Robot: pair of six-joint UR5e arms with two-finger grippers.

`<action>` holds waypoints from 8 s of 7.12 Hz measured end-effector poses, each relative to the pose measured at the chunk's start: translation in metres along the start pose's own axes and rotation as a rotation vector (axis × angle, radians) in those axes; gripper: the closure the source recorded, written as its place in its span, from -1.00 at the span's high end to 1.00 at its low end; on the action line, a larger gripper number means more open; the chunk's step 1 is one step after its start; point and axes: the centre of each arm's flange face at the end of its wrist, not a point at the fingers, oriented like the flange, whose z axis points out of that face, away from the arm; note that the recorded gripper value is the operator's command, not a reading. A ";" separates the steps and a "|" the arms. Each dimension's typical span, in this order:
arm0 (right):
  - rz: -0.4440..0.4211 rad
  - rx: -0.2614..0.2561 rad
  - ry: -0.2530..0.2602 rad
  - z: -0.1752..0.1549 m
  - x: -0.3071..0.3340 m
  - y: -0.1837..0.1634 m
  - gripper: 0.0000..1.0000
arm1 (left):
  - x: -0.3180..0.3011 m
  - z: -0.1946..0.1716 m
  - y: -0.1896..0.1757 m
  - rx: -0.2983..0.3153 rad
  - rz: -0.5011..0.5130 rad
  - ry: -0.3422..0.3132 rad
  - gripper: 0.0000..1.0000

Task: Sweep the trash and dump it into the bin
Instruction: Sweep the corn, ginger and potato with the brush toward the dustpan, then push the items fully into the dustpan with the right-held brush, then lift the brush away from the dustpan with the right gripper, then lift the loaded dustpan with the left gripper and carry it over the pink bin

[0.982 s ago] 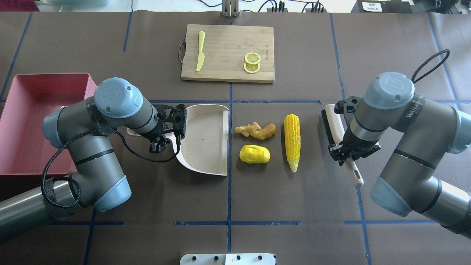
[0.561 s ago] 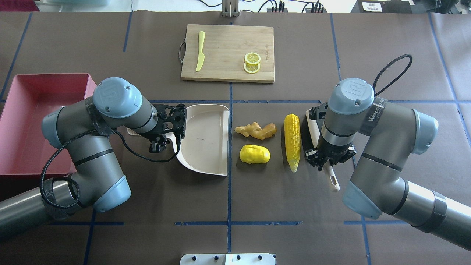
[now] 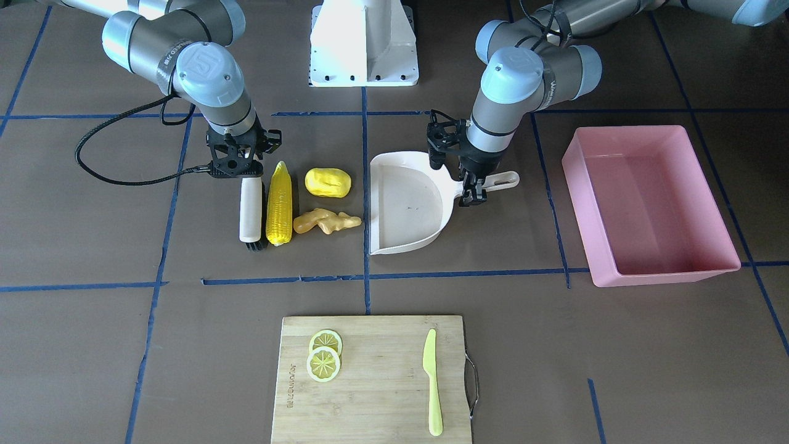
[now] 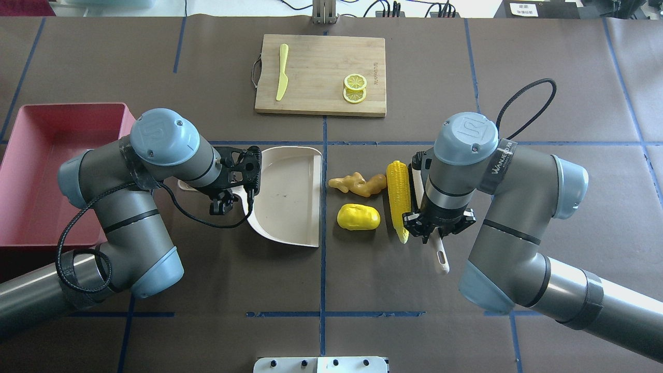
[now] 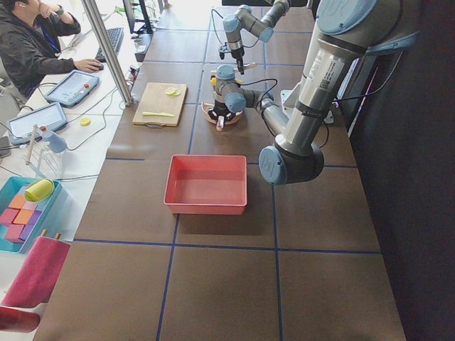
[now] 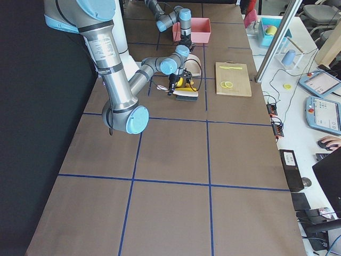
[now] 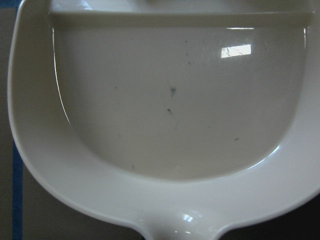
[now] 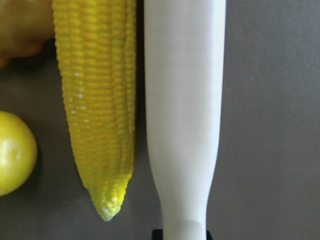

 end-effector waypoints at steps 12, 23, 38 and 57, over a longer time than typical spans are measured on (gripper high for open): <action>0.161 -0.032 -0.044 -0.001 -0.097 0.023 -1.00 | 0.000 -0.001 -0.001 0.002 0.000 0.000 -1.00; 0.169 -0.035 -0.157 -0.019 -0.225 0.023 -1.00 | 0.000 -0.001 -0.001 0.002 -0.004 -0.001 -1.00; -0.063 0.084 0.030 -0.053 -0.051 0.040 -1.00 | 0.000 -0.003 -0.002 0.005 -0.008 -0.003 -1.00; -0.061 0.067 0.071 -0.061 -0.033 0.054 -1.00 | -0.044 -0.069 0.068 0.179 -0.136 0.068 -1.00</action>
